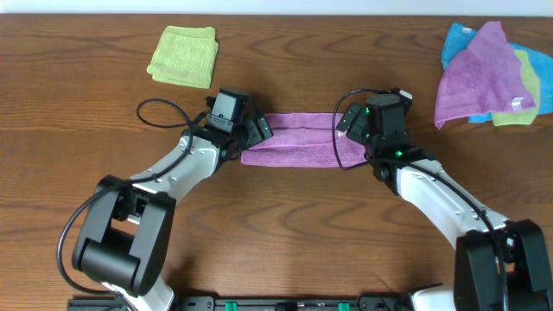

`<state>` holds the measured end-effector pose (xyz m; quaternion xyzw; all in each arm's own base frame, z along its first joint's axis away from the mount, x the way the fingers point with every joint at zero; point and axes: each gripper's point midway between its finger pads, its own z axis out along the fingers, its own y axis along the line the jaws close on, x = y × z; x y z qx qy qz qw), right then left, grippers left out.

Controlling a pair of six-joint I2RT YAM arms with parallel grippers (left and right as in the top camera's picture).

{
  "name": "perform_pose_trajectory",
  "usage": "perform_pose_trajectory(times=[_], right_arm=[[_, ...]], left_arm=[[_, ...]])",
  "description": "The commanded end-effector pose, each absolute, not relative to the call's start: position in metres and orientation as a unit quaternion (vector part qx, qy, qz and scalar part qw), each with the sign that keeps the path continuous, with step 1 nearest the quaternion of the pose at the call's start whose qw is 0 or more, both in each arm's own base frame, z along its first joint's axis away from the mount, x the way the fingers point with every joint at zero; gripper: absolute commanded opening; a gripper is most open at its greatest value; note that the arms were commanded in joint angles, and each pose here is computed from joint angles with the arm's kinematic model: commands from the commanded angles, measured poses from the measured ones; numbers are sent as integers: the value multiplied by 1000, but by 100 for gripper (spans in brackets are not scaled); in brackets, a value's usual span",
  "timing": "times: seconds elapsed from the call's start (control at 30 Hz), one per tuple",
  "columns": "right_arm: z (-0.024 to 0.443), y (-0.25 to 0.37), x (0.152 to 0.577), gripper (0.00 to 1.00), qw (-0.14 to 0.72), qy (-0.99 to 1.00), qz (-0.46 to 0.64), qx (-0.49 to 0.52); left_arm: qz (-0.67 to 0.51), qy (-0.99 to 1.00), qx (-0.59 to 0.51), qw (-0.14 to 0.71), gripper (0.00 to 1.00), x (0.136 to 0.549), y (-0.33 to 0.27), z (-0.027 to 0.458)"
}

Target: Fold the cloth

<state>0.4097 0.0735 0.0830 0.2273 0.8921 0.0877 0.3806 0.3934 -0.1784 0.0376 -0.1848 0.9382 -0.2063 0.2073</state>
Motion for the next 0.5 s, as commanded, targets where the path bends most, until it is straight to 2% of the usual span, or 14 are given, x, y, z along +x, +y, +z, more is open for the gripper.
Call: perform_pose_trajectory(times=[0.0, 0.07, 0.27, 0.47], right_arm=[[86, 65, 415, 99, 391, 887, 70, 236], [87, 68, 415, 99, 390, 888, 78, 232], [120, 108, 409, 99, 372, 887, 193, 193], [101, 137, 369, 99, 247, 906, 269, 214]], left_arm=[[-207, 933, -202, 214, 95, 401, -176, 39], [-230, 930, -195, 209, 95, 401, -184, 46], [-310, 918, -169, 181, 95, 393, -209, 93], [-303, 927, -177, 131, 95, 362, -204, 106]])
